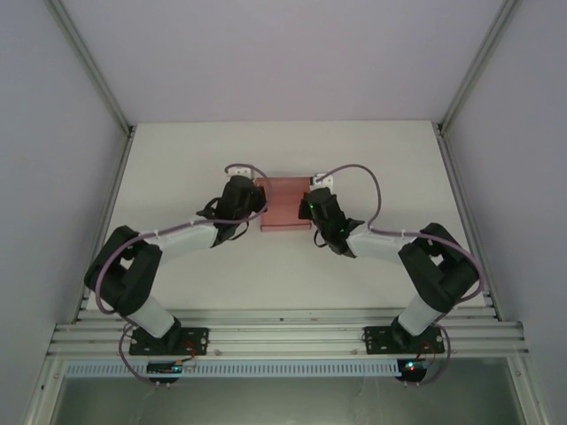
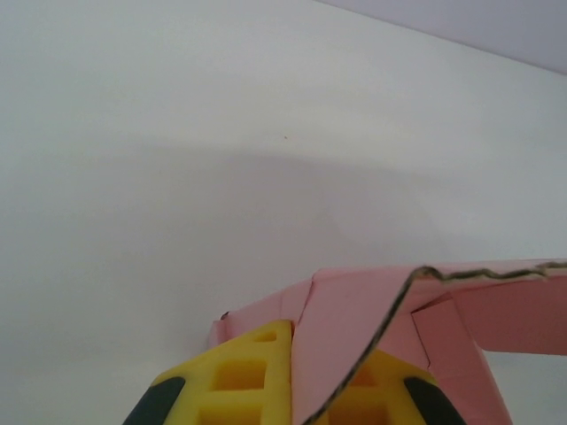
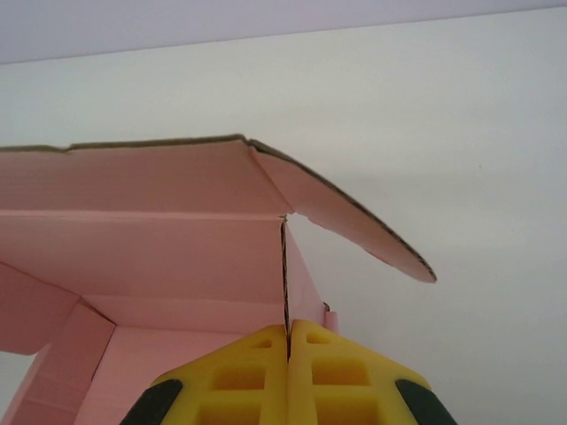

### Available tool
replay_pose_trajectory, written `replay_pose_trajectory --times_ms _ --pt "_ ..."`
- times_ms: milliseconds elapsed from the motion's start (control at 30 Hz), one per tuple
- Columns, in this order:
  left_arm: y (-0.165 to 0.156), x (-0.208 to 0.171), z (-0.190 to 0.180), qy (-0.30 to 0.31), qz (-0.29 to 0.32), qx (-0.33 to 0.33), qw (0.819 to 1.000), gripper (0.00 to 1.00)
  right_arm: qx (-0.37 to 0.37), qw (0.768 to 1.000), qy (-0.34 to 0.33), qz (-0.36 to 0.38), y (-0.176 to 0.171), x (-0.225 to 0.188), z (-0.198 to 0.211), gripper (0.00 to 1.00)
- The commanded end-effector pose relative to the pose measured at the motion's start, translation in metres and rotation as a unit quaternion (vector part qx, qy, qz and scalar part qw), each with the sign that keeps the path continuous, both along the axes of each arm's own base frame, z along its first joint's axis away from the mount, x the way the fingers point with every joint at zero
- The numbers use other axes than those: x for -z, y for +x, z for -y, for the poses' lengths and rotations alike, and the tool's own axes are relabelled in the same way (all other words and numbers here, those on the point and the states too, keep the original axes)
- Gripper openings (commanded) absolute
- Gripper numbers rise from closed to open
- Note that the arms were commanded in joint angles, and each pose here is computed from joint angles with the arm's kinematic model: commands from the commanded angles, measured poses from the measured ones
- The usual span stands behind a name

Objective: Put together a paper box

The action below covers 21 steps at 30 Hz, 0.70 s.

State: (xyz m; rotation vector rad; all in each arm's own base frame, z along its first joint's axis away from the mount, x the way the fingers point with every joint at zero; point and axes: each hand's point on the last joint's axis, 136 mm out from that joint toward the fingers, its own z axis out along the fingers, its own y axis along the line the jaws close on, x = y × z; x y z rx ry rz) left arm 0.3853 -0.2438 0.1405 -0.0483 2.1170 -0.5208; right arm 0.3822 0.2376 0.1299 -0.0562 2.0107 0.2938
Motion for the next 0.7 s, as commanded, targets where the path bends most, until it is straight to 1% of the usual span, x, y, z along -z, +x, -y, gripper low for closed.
replay_pose_trajectory --times_ms 0,133,233,400,500,567,600,667 --pt "-0.019 -0.007 0.019 -0.015 0.010 0.057 0.998 0.01 -0.009 0.999 -0.018 -0.026 -0.023 0.021 0.000 0.07" --pt "-0.039 0.017 0.023 0.003 0.000 0.077 0.997 0.03 -0.009 0.998 -0.046 -0.040 -0.039 0.042 0.009 0.09" --pt "-0.056 0.035 0.027 0.024 -0.008 0.106 0.994 0.02 -0.018 0.997 -0.049 -0.056 -0.051 0.055 0.013 0.09" --pt "-0.075 0.048 0.020 0.040 -0.017 0.111 0.993 0.02 -0.026 0.996 -0.062 -0.060 -0.068 0.065 0.019 0.11" --pt "-0.084 0.054 0.016 0.052 -0.022 0.119 0.991 0.08 -0.021 0.996 -0.065 -0.053 -0.071 0.058 0.022 0.16" --pt "-0.092 0.056 0.017 0.054 -0.030 0.132 0.989 0.14 -0.020 0.996 -0.062 -0.053 -0.072 0.054 0.024 0.18" --pt "-0.095 0.058 0.016 0.059 -0.035 0.133 0.989 0.15 -0.022 0.996 -0.062 -0.054 -0.074 0.052 0.024 0.20" --pt "-0.098 0.060 0.011 0.066 -0.044 0.128 0.989 0.18 -0.026 0.996 -0.069 -0.055 -0.076 0.049 0.026 0.28"
